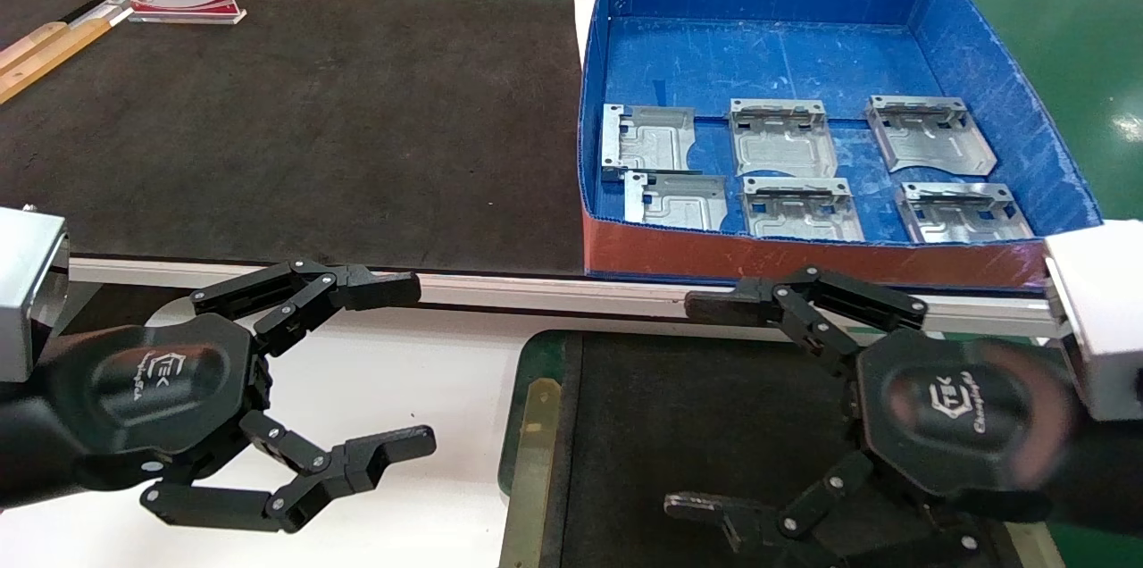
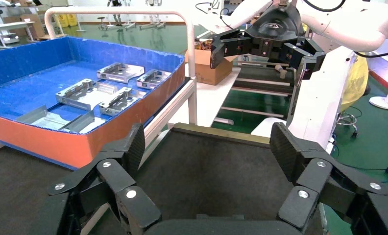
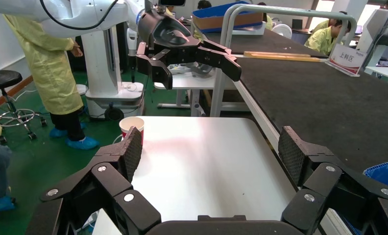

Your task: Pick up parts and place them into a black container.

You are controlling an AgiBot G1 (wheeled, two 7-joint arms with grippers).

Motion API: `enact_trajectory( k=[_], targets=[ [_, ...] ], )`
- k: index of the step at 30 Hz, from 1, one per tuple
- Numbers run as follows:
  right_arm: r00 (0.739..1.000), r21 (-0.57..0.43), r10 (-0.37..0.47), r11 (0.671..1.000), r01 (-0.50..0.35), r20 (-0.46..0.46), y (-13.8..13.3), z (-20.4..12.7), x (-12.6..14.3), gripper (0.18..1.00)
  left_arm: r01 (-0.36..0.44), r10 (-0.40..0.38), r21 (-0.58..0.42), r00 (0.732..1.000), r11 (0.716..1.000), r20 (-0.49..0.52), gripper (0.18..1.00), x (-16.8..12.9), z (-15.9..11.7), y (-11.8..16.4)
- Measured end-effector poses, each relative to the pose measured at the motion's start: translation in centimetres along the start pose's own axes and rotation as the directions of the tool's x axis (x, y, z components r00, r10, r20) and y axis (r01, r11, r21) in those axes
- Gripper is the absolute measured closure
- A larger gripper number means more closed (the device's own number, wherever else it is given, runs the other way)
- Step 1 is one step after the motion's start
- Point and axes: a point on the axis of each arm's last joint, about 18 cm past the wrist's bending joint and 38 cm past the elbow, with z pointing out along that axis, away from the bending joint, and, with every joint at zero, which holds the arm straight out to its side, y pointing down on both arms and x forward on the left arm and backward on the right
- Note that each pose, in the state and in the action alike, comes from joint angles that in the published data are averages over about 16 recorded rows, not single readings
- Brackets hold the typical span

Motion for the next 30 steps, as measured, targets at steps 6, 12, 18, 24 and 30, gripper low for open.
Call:
enact_trajectory(
  k=[6, 12, 18, 24, 30],
  targets=[
    [1.0, 0.0, 0.0, 1.0, 0.0, 0.0, 0.0, 0.0, 0.0, 0.178, 0.0, 0.0, 0.0, 1.0, 1.0, 0.0, 0.231, 0.0, 0.0, 0.0],
    [1.0, 0.0, 0.0, 1.0, 0.0, 0.0, 0.0, 0.0, 0.0, 0.178, 0.0, 0.0, 0.0, 1.0, 1.0, 0.0, 0.2, 0.0, 0.0, 0.0],
    [1.0, 0.0, 0.0, 1.0, 0.0, 0.0, 0.0, 0.0, 0.0, 0.178, 0.0, 0.0, 0.0, 1.0, 1.0, 0.0, 0.187, 0.0, 0.0, 0.0],
    [1.0, 0.0, 0.0, 1.0, 0.0, 0.0, 0.0, 0.0, 0.0, 0.178, 0.0, 0.0, 0.0, 1.0, 1.0, 0.0, 0.197, 0.0, 0.0, 0.0],
    [1.0, 0.0, 0.0, 1.0, 0.0, 0.0, 0.0, 0.0, 0.0, 0.178, 0.0, 0.0, 0.0, 1.0, 1.0, 0.0, 0.227, 0.0, 0.0, 0.0]
  ],
)
